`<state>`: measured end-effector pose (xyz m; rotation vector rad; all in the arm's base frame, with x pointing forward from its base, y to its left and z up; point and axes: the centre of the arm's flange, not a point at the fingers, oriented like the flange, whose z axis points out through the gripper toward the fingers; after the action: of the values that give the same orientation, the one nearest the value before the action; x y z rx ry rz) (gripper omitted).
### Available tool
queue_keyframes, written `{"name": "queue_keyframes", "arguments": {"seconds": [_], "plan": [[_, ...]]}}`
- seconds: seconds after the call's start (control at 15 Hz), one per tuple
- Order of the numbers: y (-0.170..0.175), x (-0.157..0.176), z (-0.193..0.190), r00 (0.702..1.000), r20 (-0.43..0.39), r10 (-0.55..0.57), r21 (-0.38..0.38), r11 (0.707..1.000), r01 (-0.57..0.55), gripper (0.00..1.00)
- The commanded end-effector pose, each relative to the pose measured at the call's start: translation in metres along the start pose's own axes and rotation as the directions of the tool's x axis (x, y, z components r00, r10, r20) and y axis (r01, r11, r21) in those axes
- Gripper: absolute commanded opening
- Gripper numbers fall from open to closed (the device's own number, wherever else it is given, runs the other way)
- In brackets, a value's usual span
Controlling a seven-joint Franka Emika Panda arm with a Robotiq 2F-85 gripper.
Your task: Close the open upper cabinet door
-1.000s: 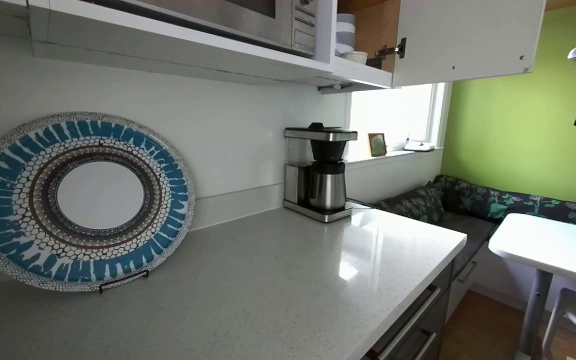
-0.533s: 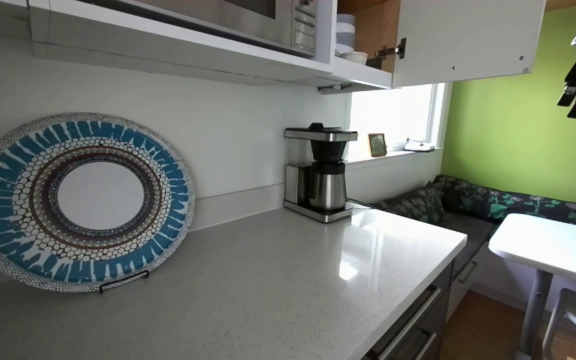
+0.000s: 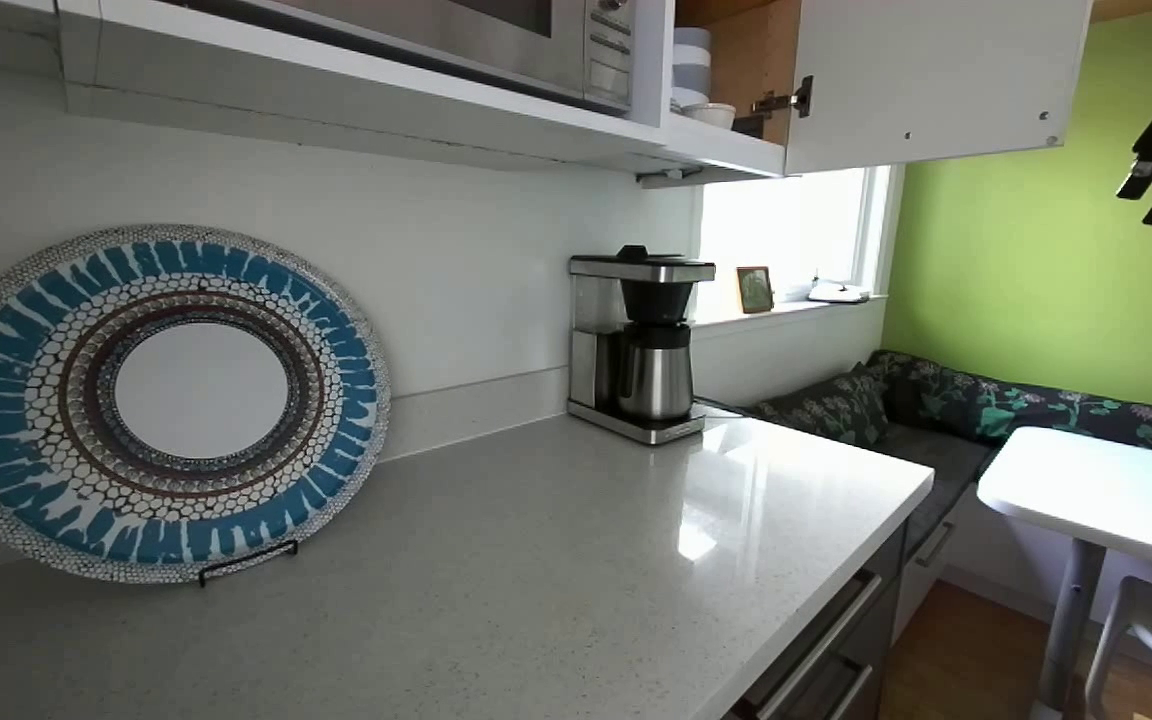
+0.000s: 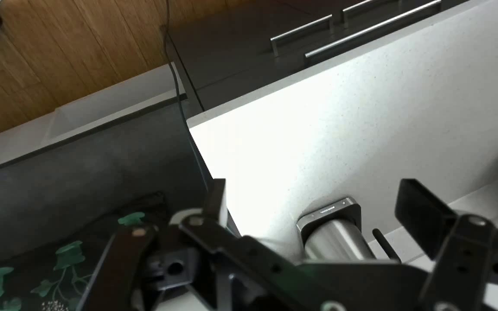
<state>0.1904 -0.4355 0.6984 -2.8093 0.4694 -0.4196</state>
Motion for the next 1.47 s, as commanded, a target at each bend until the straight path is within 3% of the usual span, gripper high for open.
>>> {"name": "queue_keyframes", "arguments": {"seconds": [0.0,0.4,0.8,0.87,0.93,1.4], "plan": [[0.027,0.016,-0.018,0.999,-0.019,0.036,0.076,0.997,-0.034,1.0],[0.03,0.029,-0.019,0.994,-0.065,0.089,0.229,0.971,-0.072,1.0],[0.027,0.042,-0.026,0.985,-0.117,0.129,0.332,0.94,-0.084,1.0],[0.027,0.045,-0.028,0.983,-0.126,0.133,0.341,0.936,-0.083,0.75],[0.027,0.046,-0.03,0.982,-0.133,0.134,0.354,0.932,-0.08,0.73],[0.03,0.053,-0.041,0.97,-0.179,0.162,0.427,0.902,-0.071,0.2]]}}
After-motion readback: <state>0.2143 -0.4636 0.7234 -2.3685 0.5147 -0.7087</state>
